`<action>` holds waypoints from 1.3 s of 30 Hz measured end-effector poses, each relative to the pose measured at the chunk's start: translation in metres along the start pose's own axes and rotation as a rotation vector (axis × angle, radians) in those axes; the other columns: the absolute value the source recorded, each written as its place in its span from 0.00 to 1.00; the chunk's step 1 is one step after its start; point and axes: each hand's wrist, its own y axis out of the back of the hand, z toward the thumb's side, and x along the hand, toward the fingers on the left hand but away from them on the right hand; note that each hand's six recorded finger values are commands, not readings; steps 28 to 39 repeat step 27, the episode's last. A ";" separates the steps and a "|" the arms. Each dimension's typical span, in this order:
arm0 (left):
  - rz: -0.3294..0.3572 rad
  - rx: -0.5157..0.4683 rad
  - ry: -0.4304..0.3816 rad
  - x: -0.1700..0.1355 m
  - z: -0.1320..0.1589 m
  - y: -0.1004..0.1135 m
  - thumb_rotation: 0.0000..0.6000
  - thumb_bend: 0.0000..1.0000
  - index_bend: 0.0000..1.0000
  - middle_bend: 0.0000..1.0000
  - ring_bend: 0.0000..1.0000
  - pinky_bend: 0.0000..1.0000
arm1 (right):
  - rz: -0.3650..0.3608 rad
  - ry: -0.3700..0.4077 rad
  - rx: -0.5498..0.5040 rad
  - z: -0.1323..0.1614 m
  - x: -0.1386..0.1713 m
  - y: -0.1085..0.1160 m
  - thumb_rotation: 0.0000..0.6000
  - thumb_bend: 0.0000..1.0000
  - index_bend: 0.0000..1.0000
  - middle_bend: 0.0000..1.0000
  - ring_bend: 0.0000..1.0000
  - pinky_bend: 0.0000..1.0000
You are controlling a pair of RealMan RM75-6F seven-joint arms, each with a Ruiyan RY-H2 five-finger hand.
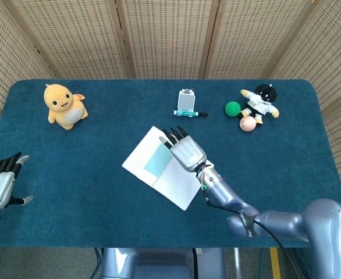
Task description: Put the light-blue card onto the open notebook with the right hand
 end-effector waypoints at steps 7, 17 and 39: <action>0.052 0.004 -0.065 -0.013 0.008 0.006 1.00 0.00 0.00 0.00 0.00 0.00 | -0.182 -0.168 -0.145 -0.093 0.074 0.016 1.00 0.00 0.00 0.00 0.00 0.03; 0.142 0.000 -0.085 -0.032 0.007 0.011 1.00 0.00 0.00 0.00 0.00 0.00 | -0.287 -0.421 -0.308 -0.192 0.214 -0.032 1.00 0.00 0.00 0.00 0.00 0.00; 0.205 -0.012 -0.127 -0.050 0.017 0.012 1.00 0.00 0.00 0.00 0.00 0.00 | -0.295 -0.584 -0.394 -0.197 0.308 -0.075 1.00 0.00 0.00 0.00 0.00 0.00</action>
